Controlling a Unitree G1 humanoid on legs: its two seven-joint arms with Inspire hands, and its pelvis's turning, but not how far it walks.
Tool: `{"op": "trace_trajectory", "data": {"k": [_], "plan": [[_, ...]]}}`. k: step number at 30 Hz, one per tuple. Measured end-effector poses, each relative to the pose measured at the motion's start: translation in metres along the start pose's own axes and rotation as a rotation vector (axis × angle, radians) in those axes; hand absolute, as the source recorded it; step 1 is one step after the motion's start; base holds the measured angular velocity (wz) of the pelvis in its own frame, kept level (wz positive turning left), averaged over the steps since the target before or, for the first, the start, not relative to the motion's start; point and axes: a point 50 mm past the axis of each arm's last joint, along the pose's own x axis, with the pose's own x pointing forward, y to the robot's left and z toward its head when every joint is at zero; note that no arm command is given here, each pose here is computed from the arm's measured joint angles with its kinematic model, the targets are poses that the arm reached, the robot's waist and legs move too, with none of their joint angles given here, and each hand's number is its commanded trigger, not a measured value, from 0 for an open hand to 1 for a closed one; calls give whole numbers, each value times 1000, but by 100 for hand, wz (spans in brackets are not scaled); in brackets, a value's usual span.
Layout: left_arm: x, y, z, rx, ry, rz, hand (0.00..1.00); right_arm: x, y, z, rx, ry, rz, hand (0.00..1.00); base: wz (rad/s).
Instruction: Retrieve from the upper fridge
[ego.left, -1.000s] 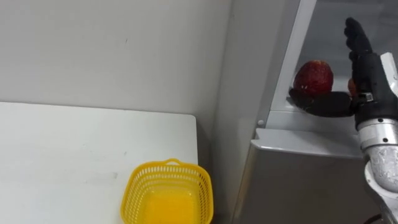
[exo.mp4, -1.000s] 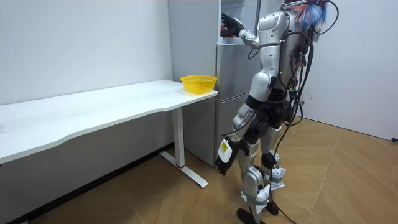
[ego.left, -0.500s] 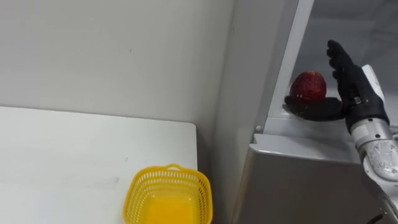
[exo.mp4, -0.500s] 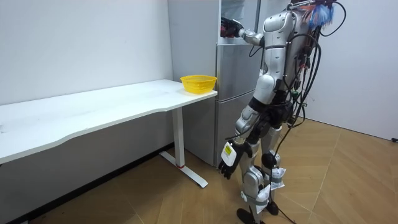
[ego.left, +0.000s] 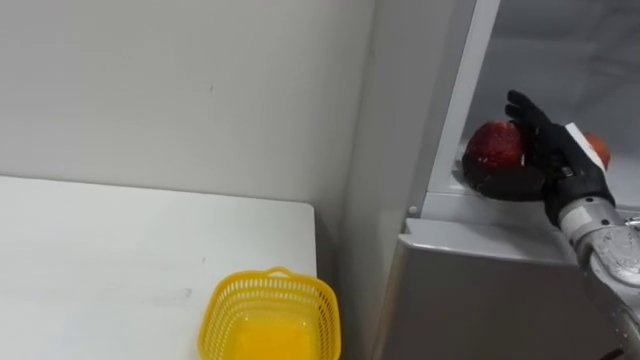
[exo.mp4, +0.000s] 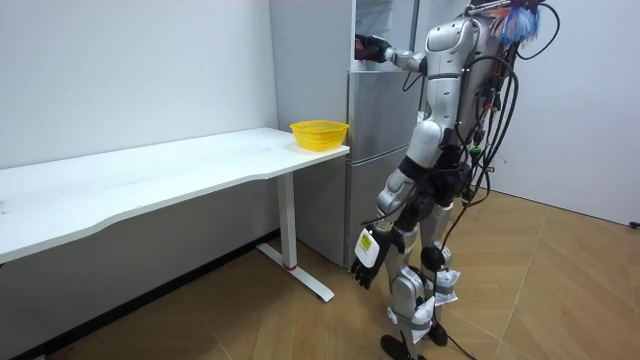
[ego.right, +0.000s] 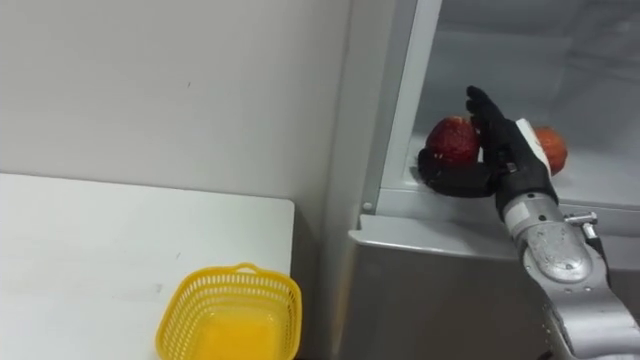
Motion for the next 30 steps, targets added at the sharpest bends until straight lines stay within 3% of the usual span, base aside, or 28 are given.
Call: {"op": "trace_trajectory", "data": {"k": [4, 6, 7, 30], "plan": [[0, 0, 1, -1, 0, -1, 0, 2, 0, 0, 10, 7, 19, 0, 0], [0, 1, 1, 1, 2, -4, 0, 3, -2, 1, 4, 19, 34, 73, -2], [0, 1, 1, 1, 2, -6, 0, 3, -2, 1, 3, 20, 37, 100, -5], [0, 3, -7, 3, 50, -28, 0, 11, -11, 5, 101, 45, 156, 100, 0]]}}
